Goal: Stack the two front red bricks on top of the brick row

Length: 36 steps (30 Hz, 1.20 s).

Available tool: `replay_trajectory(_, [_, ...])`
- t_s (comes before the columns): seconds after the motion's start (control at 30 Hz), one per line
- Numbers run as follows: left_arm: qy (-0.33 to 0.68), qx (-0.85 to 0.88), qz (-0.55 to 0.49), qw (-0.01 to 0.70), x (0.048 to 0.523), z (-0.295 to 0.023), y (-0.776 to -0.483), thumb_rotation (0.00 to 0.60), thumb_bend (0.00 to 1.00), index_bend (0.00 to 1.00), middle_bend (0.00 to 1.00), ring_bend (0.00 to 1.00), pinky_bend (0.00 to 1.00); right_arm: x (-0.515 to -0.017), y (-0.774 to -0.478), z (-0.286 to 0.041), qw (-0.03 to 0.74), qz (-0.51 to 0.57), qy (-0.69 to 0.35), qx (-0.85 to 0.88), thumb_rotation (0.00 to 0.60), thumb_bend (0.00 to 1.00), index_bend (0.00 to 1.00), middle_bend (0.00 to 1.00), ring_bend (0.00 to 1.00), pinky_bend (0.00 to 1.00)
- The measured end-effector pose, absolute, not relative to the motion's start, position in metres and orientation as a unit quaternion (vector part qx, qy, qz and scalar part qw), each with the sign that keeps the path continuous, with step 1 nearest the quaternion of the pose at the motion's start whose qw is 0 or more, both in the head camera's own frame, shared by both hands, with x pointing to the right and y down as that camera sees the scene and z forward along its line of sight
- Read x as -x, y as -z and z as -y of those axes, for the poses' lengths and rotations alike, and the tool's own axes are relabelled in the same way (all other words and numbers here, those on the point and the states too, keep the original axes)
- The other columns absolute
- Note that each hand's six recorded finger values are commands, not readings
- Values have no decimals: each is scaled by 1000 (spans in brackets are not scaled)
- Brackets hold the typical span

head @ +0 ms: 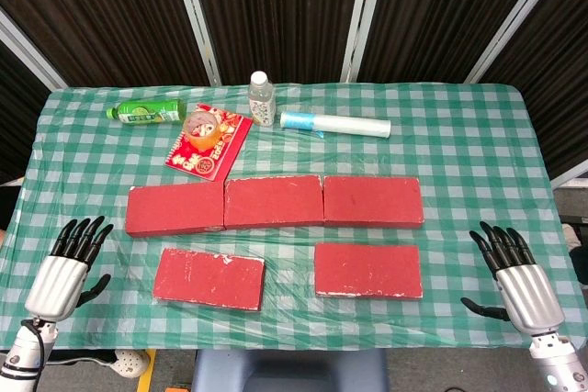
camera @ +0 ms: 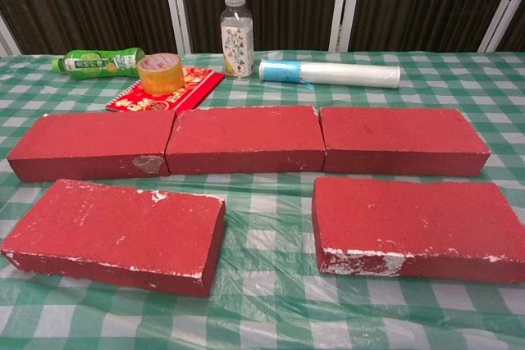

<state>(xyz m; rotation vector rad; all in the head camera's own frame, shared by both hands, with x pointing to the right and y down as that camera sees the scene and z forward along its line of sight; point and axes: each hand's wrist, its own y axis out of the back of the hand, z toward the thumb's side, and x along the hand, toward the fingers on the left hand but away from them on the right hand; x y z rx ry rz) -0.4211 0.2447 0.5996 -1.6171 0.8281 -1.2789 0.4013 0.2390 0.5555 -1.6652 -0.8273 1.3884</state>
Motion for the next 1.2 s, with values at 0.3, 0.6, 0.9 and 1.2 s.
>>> replay_trajectory(0.3, [482,722,-305,392,401,-255,-610,600,268,0,0,0,59,-396,-555,-244,399,316,-538,672,547,120,0,0,0,0])
replay_trajectory(0.6, [374,840,-207,334,333,-265,-618,600,269,0,0,0,49,-389,-552,-255,391,299,-520,698,547,120,0,0,0,0])
replay_trajectory(0.9, [335,880,-136,309,289,-278,-630,600,261,0,0,0,20,-389,-552,-257,384,291,-514,710,548,120,0,0,0,0])
replay_trajectory(1.2, [352,876,-121,307,277,-262,-656,600,260,0,0,0,7,-390,-552,-256,380,291,-514,712,547,120,0,0,0,0])
